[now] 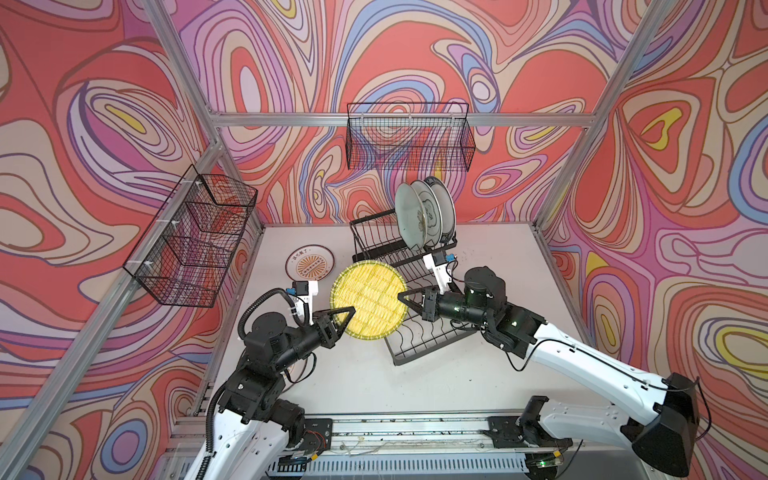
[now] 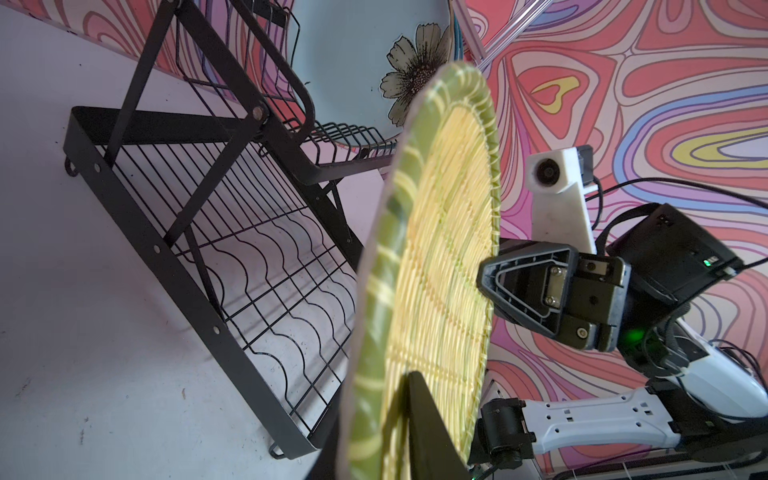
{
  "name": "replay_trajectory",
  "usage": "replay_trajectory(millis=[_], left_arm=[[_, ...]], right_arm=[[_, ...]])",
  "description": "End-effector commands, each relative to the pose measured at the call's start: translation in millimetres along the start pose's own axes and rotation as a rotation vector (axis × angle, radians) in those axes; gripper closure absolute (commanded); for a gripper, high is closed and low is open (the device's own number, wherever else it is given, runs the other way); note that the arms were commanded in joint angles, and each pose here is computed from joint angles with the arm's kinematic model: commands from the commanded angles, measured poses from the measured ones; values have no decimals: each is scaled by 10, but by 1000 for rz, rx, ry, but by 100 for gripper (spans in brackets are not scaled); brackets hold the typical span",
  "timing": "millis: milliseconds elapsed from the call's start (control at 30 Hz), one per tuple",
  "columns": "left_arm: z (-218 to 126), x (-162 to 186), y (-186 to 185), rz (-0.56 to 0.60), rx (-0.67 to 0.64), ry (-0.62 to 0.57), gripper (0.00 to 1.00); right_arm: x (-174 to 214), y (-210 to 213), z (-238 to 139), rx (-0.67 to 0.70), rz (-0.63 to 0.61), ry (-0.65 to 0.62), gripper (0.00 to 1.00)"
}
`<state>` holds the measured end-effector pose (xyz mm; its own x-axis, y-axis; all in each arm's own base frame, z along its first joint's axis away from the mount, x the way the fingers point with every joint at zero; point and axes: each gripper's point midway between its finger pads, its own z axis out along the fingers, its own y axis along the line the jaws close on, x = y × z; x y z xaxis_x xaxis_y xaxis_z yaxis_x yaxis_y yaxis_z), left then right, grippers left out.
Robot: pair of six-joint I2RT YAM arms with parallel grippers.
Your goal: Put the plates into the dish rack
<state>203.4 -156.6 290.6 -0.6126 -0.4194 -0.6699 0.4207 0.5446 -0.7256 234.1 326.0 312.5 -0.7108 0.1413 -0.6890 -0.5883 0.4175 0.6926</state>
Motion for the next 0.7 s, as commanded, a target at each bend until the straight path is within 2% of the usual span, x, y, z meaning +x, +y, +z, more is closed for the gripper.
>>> replay_trajectory(millis=[0, 167, 367, 500, 667], left_arm=[[-6, -78, -77, 30, 41, -41, 87], [13, -89, -111, 24, 70, -48, 100], [35, -114, -189, 23, 120, -53, 100], [30, -144, -243, 15, 167, -83, 100], [20, -168, -240, 14, 164, -100, 100]], right_arm=[[-126, 61, -49, -9, -26, -57, 100], [-148, 101, -52, -28, -39, -63, 100], [-135, 148, -35, -54, -47, -53, 87], [-98, 156, 13, -74, -41, -32, 82], [-71, 200, 63, -114, -34, -13, 72]])
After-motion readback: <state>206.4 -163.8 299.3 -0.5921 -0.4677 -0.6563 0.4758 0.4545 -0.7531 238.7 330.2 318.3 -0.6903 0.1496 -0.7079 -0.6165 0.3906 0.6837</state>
